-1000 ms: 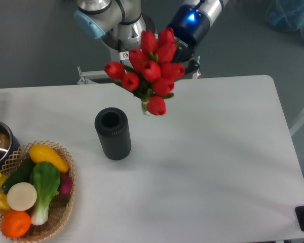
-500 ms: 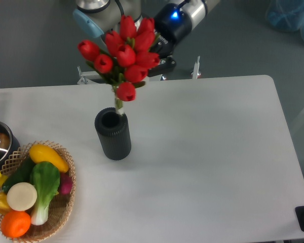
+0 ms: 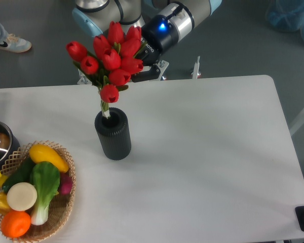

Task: Insert the flowers into the vase
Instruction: 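Lower the tulip stems down into the black vase opening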

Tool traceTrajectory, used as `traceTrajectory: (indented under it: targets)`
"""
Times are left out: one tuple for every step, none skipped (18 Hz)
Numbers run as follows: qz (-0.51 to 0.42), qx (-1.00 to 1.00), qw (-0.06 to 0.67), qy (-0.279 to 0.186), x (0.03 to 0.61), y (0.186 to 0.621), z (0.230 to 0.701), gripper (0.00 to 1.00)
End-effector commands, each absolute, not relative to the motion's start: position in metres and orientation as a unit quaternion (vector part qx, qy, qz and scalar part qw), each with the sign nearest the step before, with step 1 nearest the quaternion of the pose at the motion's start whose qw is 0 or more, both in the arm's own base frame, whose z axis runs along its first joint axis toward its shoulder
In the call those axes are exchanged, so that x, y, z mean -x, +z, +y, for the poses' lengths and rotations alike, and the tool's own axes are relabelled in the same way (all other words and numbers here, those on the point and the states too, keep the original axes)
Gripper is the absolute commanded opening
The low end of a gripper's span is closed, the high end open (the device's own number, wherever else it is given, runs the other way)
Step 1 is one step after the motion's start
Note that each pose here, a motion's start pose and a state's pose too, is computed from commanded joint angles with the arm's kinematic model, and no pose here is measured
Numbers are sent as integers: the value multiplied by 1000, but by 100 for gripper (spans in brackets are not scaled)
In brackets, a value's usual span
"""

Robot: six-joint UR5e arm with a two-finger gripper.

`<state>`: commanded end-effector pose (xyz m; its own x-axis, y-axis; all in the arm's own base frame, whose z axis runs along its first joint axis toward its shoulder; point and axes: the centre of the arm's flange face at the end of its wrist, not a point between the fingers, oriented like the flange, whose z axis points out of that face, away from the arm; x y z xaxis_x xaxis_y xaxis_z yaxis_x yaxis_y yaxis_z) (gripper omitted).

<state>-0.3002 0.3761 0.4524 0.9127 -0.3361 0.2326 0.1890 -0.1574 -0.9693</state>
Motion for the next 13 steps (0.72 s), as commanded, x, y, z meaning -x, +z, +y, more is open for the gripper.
traceTrajectory:
  targets:
    - [49, 733, 647, -203, 300, 450, 375, 0]
    - [47, 733, 647, -204, 300, 449, 375, 0]
    - [47, 734, 646, -204, 299, 447, 374, 0]
    - [46, 734, 646, -205, 299, 446, 374, 0]
    - [45, 735, 645, -206, 299, 444, 374, 0]
    - [45, 735, 645, -205, 299, 444, 373, 0]
    - [43, 735, 645, -205, 299, 443, 373, 0]
    - [43, 735, 645, -205, 298, 442, 372, 0]
    - [43, 736, 644, -205, 297, 439, 372, 0]
    - [42, 736, 644, -206, 296, 435, 372, 0]
    - [44, 736, 643, -206, 294, 429, 371, 0]
    - [48, 737, 643, -203, 292, 423, 371, 0]
    - [50, 737, 644, -201, 290, 417, 369, 0]
